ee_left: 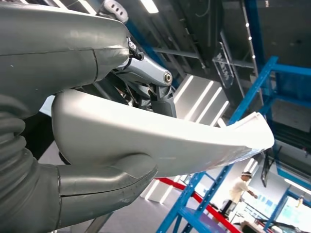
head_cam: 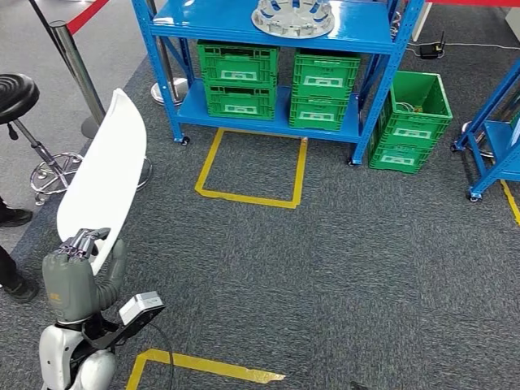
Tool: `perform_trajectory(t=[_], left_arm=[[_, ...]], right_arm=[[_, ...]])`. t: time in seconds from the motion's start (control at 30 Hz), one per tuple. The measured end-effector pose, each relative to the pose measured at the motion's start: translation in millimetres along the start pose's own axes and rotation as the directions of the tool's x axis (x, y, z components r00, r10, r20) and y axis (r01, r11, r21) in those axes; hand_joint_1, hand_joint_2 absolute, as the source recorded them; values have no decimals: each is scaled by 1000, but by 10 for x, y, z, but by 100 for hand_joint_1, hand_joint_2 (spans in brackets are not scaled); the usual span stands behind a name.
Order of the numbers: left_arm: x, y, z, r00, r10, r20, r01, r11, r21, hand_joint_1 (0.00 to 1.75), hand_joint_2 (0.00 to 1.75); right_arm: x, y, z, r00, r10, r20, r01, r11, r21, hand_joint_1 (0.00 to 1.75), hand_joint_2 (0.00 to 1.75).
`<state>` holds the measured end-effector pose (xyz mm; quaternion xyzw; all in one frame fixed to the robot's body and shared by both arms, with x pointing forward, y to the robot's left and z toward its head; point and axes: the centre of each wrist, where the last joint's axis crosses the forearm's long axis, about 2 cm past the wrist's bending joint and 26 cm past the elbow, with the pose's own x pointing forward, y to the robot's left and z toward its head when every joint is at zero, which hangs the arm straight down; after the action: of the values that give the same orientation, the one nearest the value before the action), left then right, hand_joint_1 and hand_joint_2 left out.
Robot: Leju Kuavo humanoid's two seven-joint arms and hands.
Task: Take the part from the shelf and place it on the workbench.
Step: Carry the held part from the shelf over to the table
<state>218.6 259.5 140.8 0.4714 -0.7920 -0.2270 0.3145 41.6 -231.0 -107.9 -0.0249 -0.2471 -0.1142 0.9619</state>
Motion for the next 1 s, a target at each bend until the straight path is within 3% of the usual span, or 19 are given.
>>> perform_trajectory(t=[1.0], left_arm=[[-40,21,35,1000,-12,9,12,1000,-20,175,175]], right_arm=[[2,4,1,1000,30,-2,-30,999,-16,0,0]])
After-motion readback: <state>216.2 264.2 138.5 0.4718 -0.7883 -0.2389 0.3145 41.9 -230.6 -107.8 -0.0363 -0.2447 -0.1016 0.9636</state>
